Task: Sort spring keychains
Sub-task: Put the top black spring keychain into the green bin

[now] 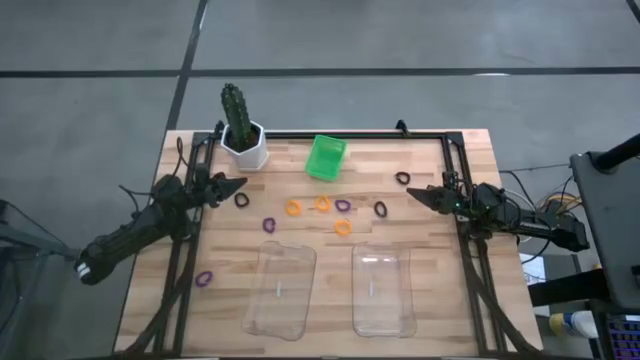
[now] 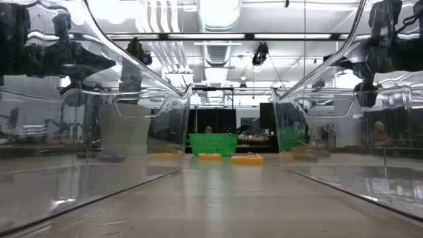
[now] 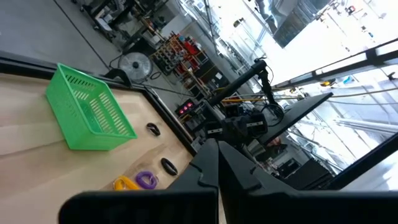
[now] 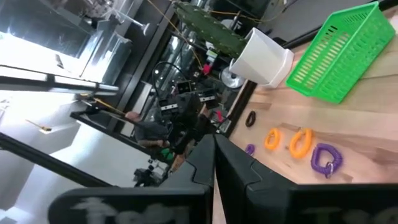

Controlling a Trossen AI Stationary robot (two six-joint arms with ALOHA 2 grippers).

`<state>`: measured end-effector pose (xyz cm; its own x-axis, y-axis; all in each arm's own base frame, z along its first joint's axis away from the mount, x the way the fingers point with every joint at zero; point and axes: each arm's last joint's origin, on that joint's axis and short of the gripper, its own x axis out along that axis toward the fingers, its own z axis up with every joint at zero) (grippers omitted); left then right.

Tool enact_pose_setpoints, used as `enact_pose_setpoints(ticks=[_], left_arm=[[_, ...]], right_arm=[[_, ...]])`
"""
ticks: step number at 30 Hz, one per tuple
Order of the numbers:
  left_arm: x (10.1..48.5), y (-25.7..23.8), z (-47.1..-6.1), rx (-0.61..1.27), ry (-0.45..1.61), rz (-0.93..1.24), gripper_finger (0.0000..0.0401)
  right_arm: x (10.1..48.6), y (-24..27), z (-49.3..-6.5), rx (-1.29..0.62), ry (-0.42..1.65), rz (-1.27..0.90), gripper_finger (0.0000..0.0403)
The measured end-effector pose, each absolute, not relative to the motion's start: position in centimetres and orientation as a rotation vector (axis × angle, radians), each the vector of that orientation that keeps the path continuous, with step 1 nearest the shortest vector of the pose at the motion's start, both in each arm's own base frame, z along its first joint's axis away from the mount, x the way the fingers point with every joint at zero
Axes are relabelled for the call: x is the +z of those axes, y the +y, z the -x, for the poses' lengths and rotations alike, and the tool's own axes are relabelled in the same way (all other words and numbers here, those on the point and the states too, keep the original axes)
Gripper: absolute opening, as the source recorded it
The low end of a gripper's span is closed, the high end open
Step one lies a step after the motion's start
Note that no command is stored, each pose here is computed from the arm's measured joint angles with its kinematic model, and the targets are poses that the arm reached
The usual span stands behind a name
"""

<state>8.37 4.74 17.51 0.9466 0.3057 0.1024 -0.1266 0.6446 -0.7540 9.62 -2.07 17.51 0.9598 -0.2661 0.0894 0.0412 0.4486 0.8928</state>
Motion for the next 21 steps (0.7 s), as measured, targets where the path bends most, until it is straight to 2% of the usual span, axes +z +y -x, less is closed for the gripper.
enact_pose_setpoints(ticks=[13,18,21], left_arm=[[17.5,4.8,-8.3,0.264,-0.247,0.885,0.0000],[17.5,4.8,-8.3,0.264,-0.254,0.919,0.0000],[17.5,4.8,-8.3,0.259,-0.262,0.969,0.0000]], right_arm=[[16.9,-2.4,-10.3,-0.261,-0.231,-1.346,0.0009],[19.6,-2.7,-10.9,-0.195,-0.444,-1.298,0.0009],[21.8,-3.0,-11.7,-0.260,-0.429,-1.186,0.0008]])
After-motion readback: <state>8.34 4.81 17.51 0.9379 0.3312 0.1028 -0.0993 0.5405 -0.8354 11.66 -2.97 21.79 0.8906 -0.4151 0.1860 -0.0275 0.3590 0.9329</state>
